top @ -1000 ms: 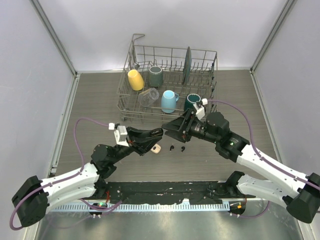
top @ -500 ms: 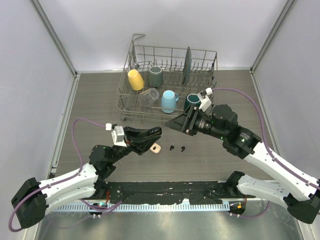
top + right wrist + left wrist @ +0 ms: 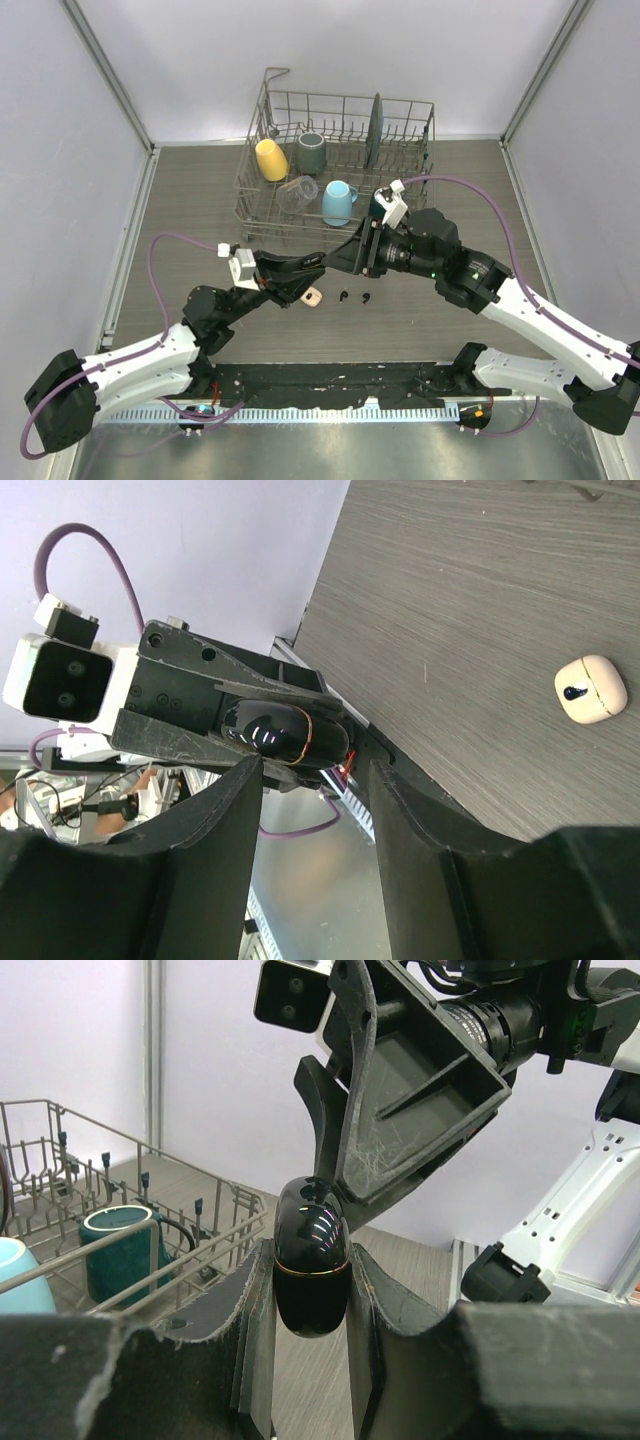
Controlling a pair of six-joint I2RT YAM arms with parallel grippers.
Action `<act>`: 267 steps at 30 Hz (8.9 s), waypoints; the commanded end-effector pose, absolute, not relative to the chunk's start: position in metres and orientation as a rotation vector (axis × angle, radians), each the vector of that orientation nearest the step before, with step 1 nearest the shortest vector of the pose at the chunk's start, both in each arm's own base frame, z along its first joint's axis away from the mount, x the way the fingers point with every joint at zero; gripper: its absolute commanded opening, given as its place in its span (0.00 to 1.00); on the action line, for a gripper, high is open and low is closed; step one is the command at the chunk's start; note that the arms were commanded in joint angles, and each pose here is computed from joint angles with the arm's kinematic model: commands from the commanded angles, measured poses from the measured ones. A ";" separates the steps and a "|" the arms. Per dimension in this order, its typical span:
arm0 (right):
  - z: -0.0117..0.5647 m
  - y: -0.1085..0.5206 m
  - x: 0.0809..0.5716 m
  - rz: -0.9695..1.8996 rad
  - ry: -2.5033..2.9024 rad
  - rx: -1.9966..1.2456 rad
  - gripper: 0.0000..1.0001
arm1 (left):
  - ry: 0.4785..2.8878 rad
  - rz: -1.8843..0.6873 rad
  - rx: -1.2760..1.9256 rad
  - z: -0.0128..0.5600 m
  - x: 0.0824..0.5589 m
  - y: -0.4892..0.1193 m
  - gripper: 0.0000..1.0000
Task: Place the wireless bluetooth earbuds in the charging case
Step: Open the charging case, then pick up the earbud from the center of the board.
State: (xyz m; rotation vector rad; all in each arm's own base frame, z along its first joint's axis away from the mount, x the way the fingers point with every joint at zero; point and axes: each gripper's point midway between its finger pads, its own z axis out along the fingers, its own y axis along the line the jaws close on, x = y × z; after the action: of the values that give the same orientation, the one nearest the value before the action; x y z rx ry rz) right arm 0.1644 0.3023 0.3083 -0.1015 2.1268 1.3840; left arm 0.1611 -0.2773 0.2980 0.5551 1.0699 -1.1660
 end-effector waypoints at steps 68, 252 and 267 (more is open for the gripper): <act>0.372 0.280 0.177 1.435 1.890 0.056 0.57 | 1.022 -1.127 0.607 0.308 0.144 -0.262 0.00; 0.088 0.206 0.198 0.247 2.400 0.260 0.62 | 1.099 -1.057 0.487 0.296 0.148 -0.229 0.00; 0.042 0.212 0.190 0.160 2.514 0.254 0.54 | 1.114 -1.055 0.484 0.292 0.151 -0.231 0.00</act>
State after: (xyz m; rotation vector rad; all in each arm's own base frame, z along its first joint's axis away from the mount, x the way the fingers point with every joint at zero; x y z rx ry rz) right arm 0.1876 0.2085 0.0449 0.2236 2.5261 0.1409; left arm 0.1497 -0.2337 0.2859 0.5044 1.1403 -1.0589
